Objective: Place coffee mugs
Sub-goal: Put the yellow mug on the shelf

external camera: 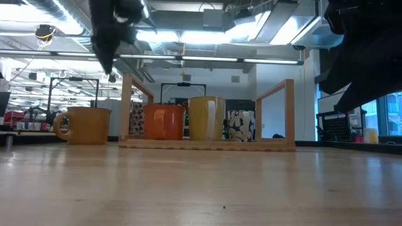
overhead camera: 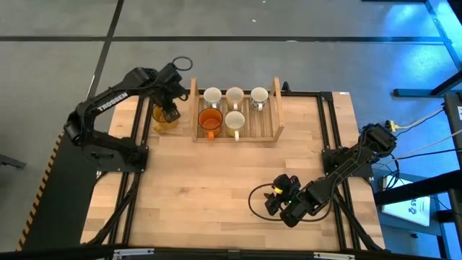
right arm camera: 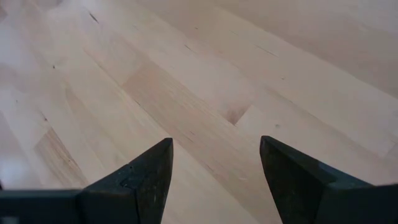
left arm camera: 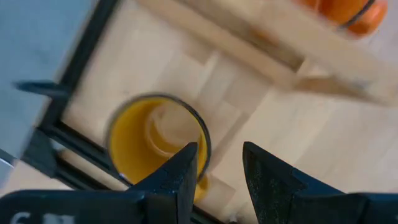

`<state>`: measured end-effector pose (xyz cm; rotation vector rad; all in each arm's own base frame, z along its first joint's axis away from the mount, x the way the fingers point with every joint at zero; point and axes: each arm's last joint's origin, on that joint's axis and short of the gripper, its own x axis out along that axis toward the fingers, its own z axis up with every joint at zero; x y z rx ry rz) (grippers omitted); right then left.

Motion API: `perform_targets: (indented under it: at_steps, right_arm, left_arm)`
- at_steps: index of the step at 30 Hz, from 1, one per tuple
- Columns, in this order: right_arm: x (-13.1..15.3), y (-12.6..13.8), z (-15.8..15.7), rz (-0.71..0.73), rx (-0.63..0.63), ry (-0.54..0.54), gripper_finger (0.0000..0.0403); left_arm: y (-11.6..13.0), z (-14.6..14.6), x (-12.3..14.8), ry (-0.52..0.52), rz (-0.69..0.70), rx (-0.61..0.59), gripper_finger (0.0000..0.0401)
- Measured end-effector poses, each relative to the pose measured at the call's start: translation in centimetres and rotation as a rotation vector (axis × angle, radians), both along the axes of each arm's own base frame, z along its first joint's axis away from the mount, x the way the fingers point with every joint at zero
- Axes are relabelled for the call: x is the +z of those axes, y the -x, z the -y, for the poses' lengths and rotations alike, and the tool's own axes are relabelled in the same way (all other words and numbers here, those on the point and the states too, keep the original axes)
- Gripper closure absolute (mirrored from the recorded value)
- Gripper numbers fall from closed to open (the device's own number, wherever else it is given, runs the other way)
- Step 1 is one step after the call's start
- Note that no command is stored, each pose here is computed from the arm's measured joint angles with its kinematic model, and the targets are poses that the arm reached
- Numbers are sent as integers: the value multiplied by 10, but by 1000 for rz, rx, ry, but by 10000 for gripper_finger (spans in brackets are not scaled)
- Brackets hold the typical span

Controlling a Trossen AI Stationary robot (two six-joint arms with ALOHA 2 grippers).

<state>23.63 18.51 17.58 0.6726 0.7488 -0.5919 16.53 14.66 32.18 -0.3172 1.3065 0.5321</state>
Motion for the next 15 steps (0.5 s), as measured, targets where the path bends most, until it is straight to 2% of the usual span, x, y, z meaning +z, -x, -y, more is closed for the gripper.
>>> perform_targets:
  at_steps: [6,15]
  right_arm:
    - [0,0,0,0,0,0,174]
    - [0,0,0,-2,-2,0,174]
  left_arm:
    - [2,-3,-39,63,-96,-5,278]
    - [3,-4,-72,36,-145,-4,278]
